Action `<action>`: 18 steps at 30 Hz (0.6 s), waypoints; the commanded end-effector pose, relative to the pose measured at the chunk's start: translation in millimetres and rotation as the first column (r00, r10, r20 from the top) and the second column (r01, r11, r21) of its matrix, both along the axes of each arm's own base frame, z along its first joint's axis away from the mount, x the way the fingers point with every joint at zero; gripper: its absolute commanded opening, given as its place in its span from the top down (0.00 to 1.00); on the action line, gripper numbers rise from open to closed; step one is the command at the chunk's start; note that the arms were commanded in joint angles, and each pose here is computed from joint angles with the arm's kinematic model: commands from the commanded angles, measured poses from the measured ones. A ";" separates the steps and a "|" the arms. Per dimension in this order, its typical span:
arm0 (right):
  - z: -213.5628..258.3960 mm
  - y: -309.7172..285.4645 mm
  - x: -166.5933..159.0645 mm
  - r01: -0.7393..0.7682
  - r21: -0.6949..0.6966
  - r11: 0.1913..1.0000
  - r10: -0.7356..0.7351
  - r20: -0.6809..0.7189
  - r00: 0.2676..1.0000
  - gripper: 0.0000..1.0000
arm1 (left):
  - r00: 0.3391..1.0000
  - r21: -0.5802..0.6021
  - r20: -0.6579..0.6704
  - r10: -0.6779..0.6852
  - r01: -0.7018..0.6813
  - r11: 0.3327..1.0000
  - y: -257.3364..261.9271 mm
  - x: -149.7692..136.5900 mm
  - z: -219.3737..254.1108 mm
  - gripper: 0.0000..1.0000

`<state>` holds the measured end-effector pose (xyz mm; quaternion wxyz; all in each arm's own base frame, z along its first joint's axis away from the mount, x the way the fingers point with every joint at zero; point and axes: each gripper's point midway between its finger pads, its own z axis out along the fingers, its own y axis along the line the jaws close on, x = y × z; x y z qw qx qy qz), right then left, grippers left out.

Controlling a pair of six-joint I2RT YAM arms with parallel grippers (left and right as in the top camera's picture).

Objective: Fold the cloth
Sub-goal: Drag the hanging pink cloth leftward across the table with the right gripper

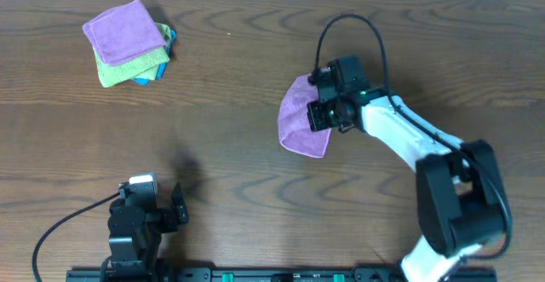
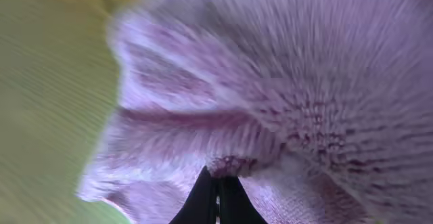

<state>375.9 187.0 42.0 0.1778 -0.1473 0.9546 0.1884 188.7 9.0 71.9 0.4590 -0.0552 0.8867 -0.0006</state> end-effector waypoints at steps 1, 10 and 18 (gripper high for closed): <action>67.4 22.5 17.6 -0.054 0.080 0.995 0.038 0.183 0.982 0.99 | 1.000 0.013 -0.019 0.008 -0.008 1.000 2.2 -2.3 -6.0 0.05; 105.4 83.3 11.3 -0.213 0.177 0.961 0.147 0.325 0.934 0.99 | 1.000 0.014 -0.019 0.008 -0.008 1.000 2.2 -2.3 -6.0 0.05; 64.3 156.1 -24.6 -0.363 0.207 0.909 0.299 0.285 0.911 0.99 | 1.000 0.014 -0.019 0.008 -0.008 1.000 2.2 -2.3 -6.0 0.05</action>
